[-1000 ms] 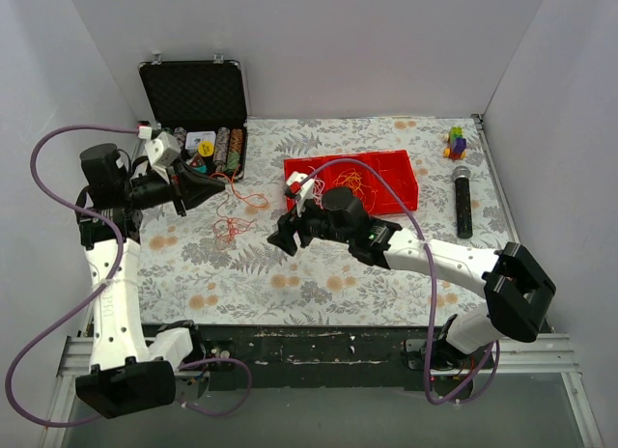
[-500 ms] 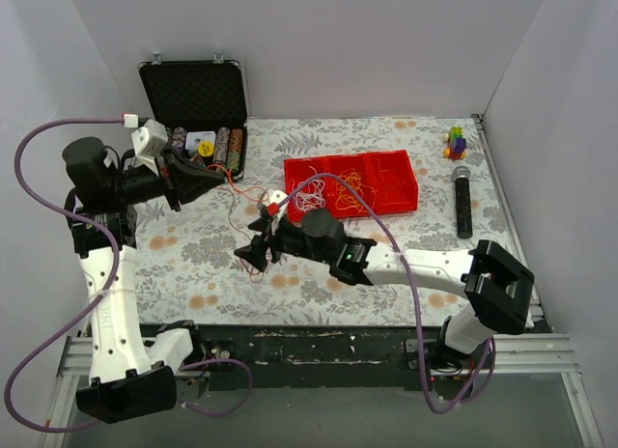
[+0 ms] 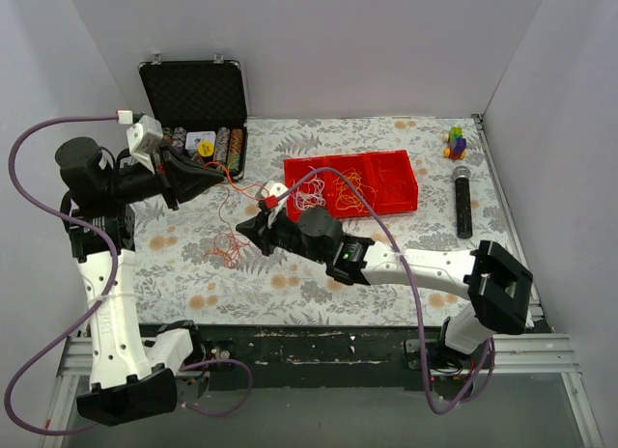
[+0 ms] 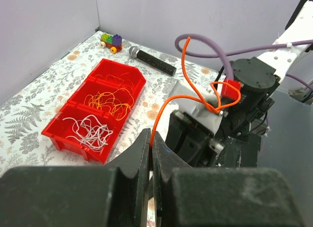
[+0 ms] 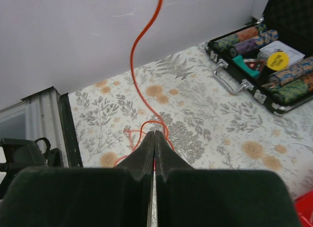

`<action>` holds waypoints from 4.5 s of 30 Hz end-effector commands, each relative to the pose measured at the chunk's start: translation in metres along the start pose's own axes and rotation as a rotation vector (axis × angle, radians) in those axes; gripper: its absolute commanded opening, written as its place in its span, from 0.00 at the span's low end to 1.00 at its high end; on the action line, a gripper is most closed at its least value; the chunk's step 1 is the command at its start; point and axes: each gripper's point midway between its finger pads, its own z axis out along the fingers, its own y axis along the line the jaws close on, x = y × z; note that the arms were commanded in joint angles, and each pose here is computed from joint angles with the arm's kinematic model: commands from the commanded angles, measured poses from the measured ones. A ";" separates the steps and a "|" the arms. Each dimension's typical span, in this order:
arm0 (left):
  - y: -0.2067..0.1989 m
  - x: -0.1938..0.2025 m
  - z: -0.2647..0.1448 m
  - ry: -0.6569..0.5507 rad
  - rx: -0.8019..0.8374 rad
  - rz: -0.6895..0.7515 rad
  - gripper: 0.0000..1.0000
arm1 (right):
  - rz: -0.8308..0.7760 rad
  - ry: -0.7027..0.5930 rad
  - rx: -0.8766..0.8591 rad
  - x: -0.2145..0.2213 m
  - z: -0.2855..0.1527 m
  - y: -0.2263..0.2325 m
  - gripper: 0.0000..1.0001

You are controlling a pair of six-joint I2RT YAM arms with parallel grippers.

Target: Untangle the cables

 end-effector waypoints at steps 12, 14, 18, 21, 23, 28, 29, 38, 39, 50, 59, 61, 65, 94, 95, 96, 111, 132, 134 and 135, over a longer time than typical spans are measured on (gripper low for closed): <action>-0.012 -0.002 0.001 -0.013 0.035 -0.004 0.00 | -0.035 -0.188 0.109 -0.046 -0.032 -0.018 0.47; -0.012 -0.002 0.001 -0.013 0.036 -0.005 0.00 | -0.037 -0.202 0.092 -0.051 -0.026 -0.012 0.49; -0.012 -0.003 0.001 -0.012 0.039 -0.004 0.00 | -0.049 -0.227 0.078 -0.058 -0.014 -0.002 0.50; -0.012 -0.003 0.001 -0.013 0.039 -0.005 0.00 | -0.055 -0.245 0.057 -0.063 -0.009 0.004 0.51; -0.012 -0.004 0.001 -0.013 0.039 -0.005 0.00 | -0.057 -0.247 0.033 -0.066 -0.004 0.009 0.51; -0.012 -0.004 0.001 -0.013 0.039 -0.005 0.00 | -0.056 -0.249 -0.035 -0.069 0.004 0.025 0.51; -0.012 -0.004 0.001 -0.014 0.040 -0.006 0.00 | -0.055 -0.248 -0.041 -0.070 0.006 0.027 0.51; -0.018 -0.011 0.001 -0.018 0.046 0.005 0.00 | -0.073 -0.252 -0.011 -0.073 0.022 0.031 0.51; -0.019 -0.011 0.000 -0.018 0.049 0.006 0.00 | -0.078 -0.258 0.008 -0.075 0.022 0.028 0.50; -0.019 -0.010 0.001 -0.018 0.050 -0.001 0.00 | -0.155 -0.221 0.160 -0.076 0.005 -0.001 0.01; 0.000 -0.005 0.001 -0.037 -0.057 -0.004 0.19 | -0.258 -0.278 0.337 -0.126 -0.050 -0.036 0.01; 0.014 0.002 0.001 -0.043 -0.121 -0.012 0.45 | -0.274 -0.280 0.372 -0.137 -0.065 -0.048 0.01; 0.037 0.030 -0.001 -0.014 -0.209 -0.040 0.96 | -0.301 -0.245 0.464 -0.159 -0.091 -0.091 0.01; 0.063 0.126 -0.017 0.172 -0.334 -0.030 0.98 | -0.293 -0.099 0.982 -0.161 -0.201 -0.322 0.01; 0.064 0.128 -0.017 0.174 -0.335 -0.033 0.98 | -0.288 -0.094 0.985 -0.157 -0.202 -0.326 0.01; 0.064 0.130 -0.017 0.175 -0.333 -0.036 0.98 | -0.281 -0.092 0.990 -0.154 -0.203 -0.330 0.01; 0.070 0.146 -0.019 0.201 -0.348 -0.039 0.98 | -0.220 -0.001 1.131 -0.093 -0.216 -0.396 0.01; 0.081 0.159 -0.019 0.221 -0.365 -0.069 0.98 | 0.043 0.573 1.403 0.100 -0.260 -0.446 0.01; 0.081 0.158 -0.019 0.220 -0.364 -0.065 0.98 | 0.059 0.572 1.387 0.099 -0.255 -0.448 0.01; 0.082 0.158 -0.019 0.220 -0.366 -0.067 0.98 | 0.066 0.566 1.383 0.098 -0.253 -0.449 0.01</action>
